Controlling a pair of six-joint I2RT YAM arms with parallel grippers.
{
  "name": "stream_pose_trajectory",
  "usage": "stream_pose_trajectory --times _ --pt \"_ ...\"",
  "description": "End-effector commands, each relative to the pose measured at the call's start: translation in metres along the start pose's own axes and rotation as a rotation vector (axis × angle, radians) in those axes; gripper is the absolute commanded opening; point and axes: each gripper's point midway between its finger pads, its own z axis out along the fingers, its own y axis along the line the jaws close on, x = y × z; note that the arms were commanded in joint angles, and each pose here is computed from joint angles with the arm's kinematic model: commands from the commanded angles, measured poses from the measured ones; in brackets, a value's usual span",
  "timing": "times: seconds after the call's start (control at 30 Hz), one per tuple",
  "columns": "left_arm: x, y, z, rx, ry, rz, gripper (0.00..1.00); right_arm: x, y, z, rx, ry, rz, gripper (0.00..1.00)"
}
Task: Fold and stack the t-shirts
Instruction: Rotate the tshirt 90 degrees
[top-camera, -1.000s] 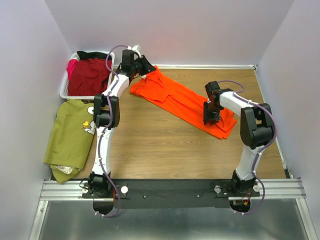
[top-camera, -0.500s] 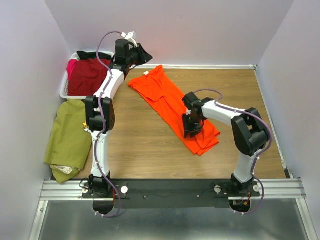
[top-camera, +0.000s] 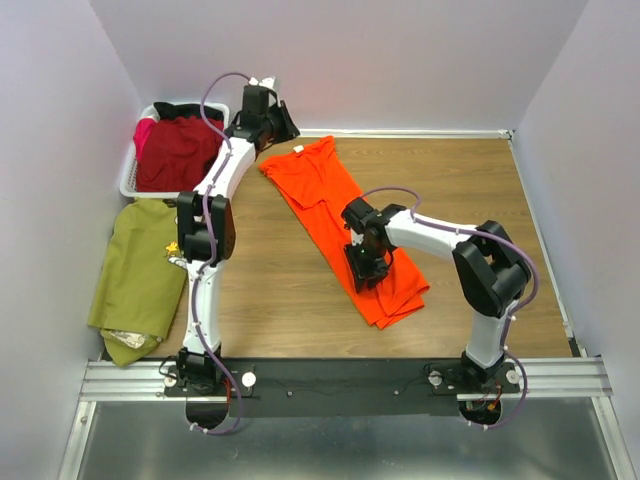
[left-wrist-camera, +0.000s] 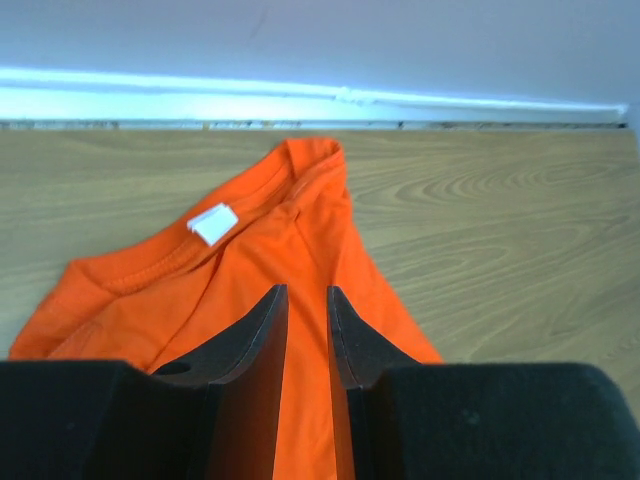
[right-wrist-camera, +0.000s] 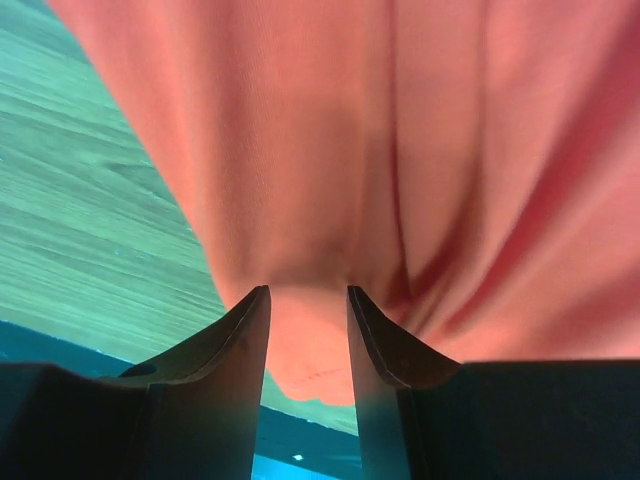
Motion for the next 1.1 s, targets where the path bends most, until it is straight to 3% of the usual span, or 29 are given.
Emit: stream_pose_trajectory --times 0.0,0.17,0.27,0.47,0.77,1.07 --pt "0.068 -0.001 0.015 -0.146 0.15 0.062 0.31 -0.035 0.002 -0.043 0.054 -0.143 -0.069 0.45" --pt "0.115 -0.027 0.02 -0.138 0.246 0.075 0.31 -0.075 -0.012 -0.088 0.19 -0.353 -0.029 0.46" --pt "0.143 -0.026 0.017 -0.176 0.317 0.048 0.31 -0.085 -0.027 -0.098 0.285 -0.406 -0.015 0.47" --pt "0.163 -0.016 -0.007 -0.27 0.368 0.004 0.3 -0.085 -0.063 -0.086 0.427 -0.384 0.042 0.47" --pt "0.204 0.007 -0.022 -0.414 0.454 0.036 0.31 -0.093 -0.095 -0.063 0.405 -0.346 0.155 0.48" --pt "0.171 0.043 0.002 -0.54 0.391 0.007 0.33 -0.074 -0.084 -0.024 0.296 -0.242 0.09 0.48"
